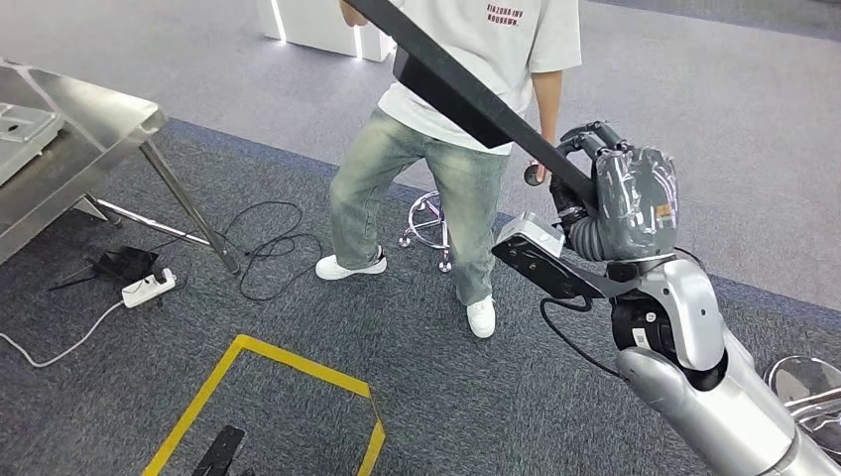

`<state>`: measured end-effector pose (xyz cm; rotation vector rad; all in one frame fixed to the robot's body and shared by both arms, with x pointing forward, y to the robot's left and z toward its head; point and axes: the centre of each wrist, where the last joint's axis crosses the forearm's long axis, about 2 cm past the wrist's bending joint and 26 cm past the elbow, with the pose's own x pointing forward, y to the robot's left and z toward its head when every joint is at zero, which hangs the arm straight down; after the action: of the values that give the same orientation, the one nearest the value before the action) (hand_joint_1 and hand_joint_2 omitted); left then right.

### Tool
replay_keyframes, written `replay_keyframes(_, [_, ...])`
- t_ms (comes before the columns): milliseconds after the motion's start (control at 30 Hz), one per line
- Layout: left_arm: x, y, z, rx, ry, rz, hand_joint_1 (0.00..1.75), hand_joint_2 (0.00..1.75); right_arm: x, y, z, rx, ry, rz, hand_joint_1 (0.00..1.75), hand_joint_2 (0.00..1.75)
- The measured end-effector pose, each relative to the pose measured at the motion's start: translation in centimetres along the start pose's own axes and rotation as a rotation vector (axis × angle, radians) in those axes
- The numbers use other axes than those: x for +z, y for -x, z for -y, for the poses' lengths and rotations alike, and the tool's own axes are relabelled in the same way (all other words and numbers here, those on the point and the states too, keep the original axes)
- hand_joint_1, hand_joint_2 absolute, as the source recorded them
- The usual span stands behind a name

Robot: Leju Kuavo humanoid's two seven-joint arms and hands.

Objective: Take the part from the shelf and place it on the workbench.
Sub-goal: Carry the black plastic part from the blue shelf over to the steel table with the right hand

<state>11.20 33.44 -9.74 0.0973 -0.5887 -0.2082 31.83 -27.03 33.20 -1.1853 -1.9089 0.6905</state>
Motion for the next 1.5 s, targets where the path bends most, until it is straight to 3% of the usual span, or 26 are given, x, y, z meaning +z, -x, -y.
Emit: replay_keyframes(1500, [0.00,-0.01,-0.19,0.004,-0.048,0.017,0.00,1.75,0.45,0.20,-0.10,-0.061,-0.014,-0.029,1.75,1.75])
